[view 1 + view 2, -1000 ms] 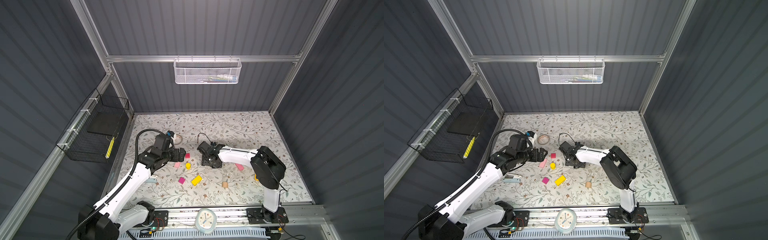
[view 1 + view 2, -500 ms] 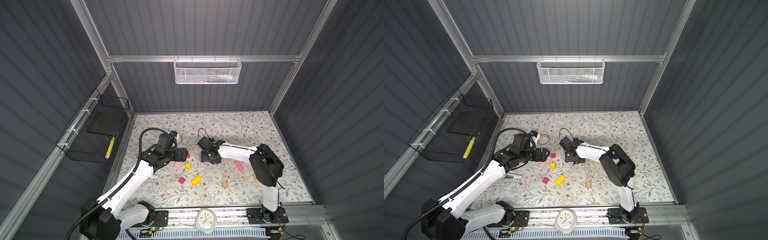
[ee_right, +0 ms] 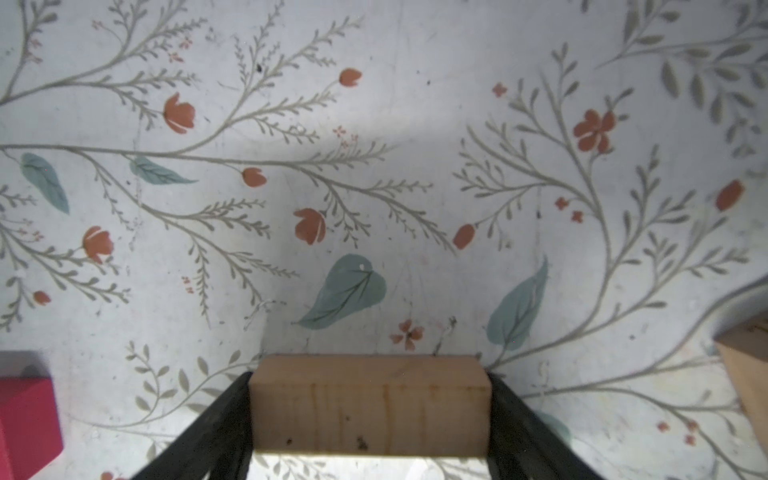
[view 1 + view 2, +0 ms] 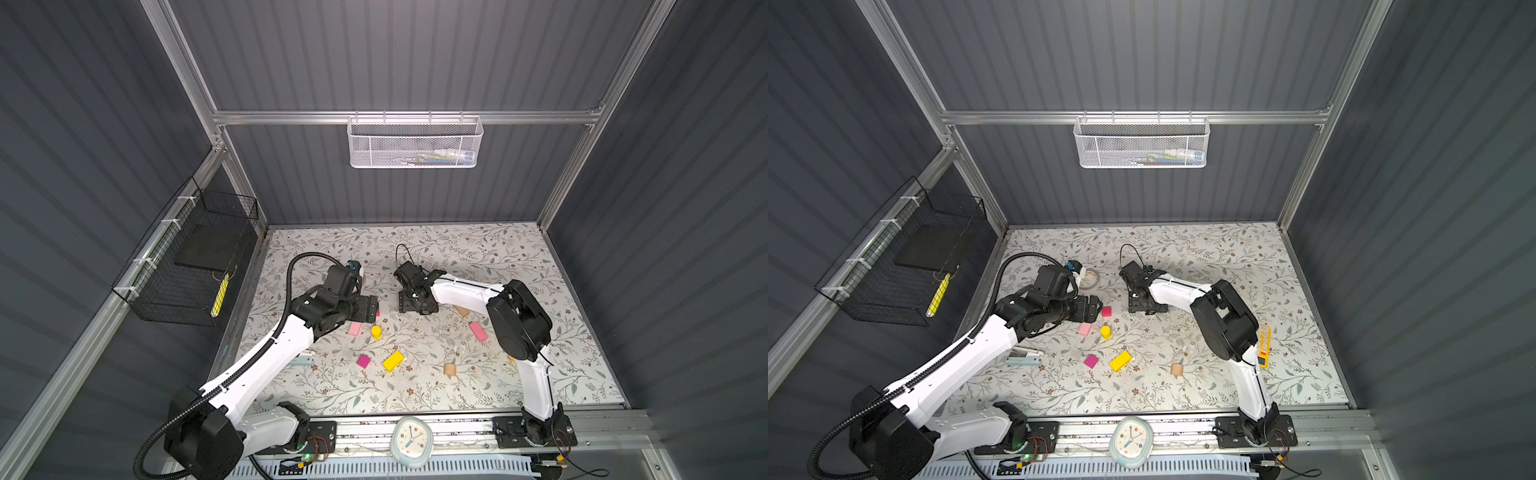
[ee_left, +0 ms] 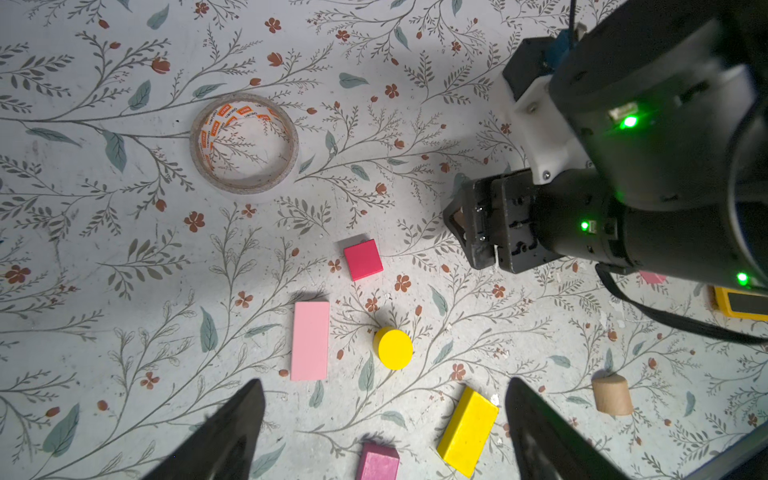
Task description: Build the wood block tower
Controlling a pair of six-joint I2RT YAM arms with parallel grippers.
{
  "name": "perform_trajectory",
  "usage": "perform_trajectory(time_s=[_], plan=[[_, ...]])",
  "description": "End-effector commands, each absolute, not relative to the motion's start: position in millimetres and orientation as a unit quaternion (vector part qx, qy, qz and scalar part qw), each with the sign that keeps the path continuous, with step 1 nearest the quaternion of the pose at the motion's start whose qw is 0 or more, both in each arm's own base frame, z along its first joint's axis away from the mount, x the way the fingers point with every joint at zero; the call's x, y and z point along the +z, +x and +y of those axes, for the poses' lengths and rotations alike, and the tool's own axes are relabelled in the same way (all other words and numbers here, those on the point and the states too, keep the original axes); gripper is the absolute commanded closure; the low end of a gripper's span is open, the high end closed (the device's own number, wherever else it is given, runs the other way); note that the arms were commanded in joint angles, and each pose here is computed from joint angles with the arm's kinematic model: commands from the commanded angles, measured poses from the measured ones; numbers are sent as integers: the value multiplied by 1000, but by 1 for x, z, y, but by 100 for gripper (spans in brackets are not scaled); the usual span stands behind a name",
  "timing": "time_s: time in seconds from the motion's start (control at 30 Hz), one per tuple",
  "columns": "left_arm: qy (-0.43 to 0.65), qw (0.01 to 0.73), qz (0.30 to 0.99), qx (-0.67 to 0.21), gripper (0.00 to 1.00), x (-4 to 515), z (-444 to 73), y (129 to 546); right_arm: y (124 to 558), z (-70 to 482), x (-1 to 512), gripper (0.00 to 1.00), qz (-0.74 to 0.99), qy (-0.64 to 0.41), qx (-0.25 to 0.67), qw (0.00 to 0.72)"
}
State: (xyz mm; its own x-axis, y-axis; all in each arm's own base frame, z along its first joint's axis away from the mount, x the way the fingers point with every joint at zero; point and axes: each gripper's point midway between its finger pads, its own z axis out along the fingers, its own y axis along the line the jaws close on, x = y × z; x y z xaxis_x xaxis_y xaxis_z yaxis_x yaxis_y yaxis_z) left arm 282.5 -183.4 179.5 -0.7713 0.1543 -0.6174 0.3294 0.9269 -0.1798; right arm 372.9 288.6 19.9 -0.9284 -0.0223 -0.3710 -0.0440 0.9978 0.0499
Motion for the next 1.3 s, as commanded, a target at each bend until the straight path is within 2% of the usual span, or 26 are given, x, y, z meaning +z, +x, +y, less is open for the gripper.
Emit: perform_trajectory(time_s=[0.0, 0.4, 0.77, 0.97, 1.27], plan=[[128, 317, 930, -136, 10, 189, -186, 285, 378, 289, 18, 19, 983, -18, 28, 182], [132, 312, 932, -128, 10, 184, -191, 283, 380, 290, 14, 15, 984, -7, 28, 175], [134, 310, 933, -121, 10, 182, -191, 282, 379, 290, 14, 1, 985, -2, 30, 172], [134, 311, 933, -120, 10, 184, -191, 281, 380, 291, 24, 1, 983, -1, 39, 178], [135, 322, 931, -110, 10, 190, -188, 280, 387, 295, 69, 1, 974, -1, 78, 211]])
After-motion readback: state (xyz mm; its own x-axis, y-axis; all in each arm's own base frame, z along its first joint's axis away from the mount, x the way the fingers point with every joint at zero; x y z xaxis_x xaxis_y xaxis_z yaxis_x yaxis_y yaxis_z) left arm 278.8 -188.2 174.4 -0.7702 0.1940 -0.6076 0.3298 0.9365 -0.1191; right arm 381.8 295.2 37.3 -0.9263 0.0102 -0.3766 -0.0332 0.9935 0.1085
